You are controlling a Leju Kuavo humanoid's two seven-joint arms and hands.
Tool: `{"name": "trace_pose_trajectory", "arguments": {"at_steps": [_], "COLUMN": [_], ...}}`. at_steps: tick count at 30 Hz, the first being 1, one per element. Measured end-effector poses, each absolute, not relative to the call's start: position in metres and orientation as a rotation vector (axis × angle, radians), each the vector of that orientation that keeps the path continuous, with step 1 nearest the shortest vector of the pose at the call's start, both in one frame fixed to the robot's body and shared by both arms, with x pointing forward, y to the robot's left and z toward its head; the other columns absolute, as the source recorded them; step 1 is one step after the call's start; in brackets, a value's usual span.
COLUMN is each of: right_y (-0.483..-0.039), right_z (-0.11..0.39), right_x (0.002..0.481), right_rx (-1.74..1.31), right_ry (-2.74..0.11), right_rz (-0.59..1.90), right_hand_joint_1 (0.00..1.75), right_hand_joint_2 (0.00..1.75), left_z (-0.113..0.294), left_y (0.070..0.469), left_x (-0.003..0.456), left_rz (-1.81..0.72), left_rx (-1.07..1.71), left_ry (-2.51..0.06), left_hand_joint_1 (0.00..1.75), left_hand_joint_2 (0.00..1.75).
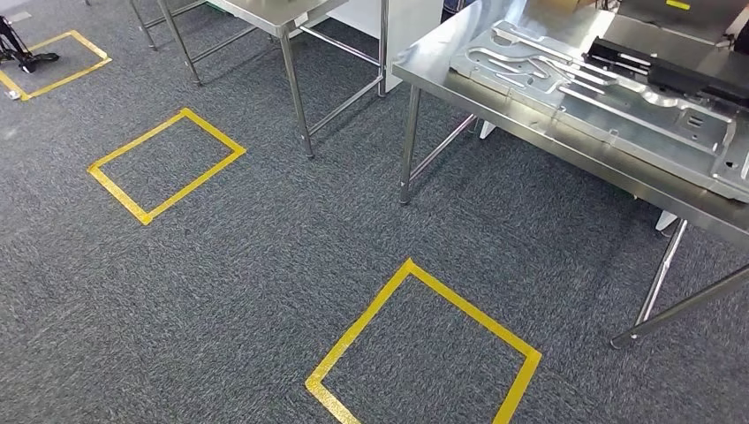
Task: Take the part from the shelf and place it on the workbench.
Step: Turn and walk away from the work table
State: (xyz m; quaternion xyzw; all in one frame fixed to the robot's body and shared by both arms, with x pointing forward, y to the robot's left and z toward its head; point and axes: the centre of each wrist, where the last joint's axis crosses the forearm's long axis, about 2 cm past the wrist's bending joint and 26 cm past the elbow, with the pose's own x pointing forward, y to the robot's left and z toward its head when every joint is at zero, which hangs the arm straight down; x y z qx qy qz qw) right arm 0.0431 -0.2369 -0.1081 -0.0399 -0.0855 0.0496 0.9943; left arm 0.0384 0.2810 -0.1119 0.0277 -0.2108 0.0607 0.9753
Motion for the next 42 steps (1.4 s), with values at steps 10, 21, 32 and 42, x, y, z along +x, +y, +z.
{"name": "trace_pose_trajectory", "arguments": {"at_steps": [10, 21, 32, 42], "right_y": [-0.236, -0.234, -0.242, -0.257], "right_z": [-0.108, -0.108, -0.109, -0.111], "right_x": [0.044, 0.043, 0.041, 0.035], "right_rx": [-0.077, -0.068, -0.052, -0.081], "right_ry": [-0.18, -0.176, -0.169, -0.169], "right_rz": [0.104, 0.105, 0.079, 0.067], "right_hand_joint_1": [0.0, 0.0, 0.0, 0.0], "right_hand_joint_2": [0.0, 0.0, 0.0, 0.0], "left_z": [-0.112, -0.112, -0.112, -0.112], "left_y": [0.281, 0.281, 0.28, 0.274], "left_x": [0.038, 0.038, 0.039, 0.039], "left_rz": [0.12, 0.119, 0.118, 0.092], "left_rx": [0.056, 0.057, 0.062, 0.05], "left_ry": [-0.434, -0.438, -0.433, -0.445], "left_hand_joint_1": [0.0, 0.0, 0.0, 0.0], "left_hand_joint_2": [0.0, 0.0, 0.0, 0.0]}}
